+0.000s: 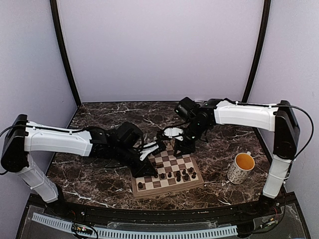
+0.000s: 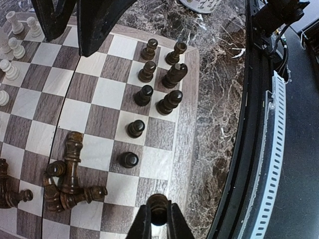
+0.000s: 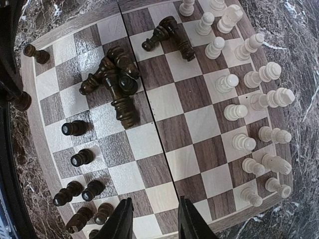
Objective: Set up the chess pieces on the board
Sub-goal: Pick up the pawn from f7.
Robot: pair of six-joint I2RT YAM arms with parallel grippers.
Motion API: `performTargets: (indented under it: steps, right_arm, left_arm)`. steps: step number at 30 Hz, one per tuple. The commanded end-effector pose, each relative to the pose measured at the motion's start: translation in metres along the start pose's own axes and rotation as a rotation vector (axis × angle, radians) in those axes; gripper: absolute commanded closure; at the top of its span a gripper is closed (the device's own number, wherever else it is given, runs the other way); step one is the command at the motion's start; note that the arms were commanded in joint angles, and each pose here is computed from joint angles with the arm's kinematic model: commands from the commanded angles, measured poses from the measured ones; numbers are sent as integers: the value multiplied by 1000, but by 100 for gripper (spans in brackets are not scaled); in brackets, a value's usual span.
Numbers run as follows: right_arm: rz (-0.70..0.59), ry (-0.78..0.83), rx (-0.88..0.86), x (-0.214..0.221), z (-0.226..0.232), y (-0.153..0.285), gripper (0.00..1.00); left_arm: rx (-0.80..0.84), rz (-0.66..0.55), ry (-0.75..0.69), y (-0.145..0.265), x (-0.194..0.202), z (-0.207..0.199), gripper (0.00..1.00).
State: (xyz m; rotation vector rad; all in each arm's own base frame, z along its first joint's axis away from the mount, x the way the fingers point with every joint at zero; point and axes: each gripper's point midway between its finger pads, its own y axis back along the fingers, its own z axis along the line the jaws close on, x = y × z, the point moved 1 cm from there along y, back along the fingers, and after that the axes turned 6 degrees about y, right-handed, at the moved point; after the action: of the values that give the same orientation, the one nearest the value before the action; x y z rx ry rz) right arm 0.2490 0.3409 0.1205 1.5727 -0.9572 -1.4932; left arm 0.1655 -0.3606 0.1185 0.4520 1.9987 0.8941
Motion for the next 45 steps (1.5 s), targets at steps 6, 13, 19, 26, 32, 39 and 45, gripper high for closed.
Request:
performTargets:
  steps: [6,13,19,26,32,39,45]
  right_arm:
    - [-30,-9,69,0,-10,17,68]
    - [-57,-22,89,5,-13,29,67]
    - [-58,-26,90,6,-14,29,67]
    - [-57,-28,88,6,-15,28,67]
    - [-54,-28,88,7,-15,27,67]
    - [-51,-28,80,6,-16,25,67]
    - [-53,-27,82,5,-16,27,67]
  left_arm:
    - [-74,52,-52,-17,4,11,95]
    - [-114,43,-53,-22,4,20,94]
    - [-136,60,-53,-28,6,26,94]
    - [-133,65,-51,-32,6,27,94]
    - [-120,73,-52,-35,7,26,91]
    - [-117,79,-48,-36,8,26,85]
    - [-86,73,-58,-30,7,18,72]
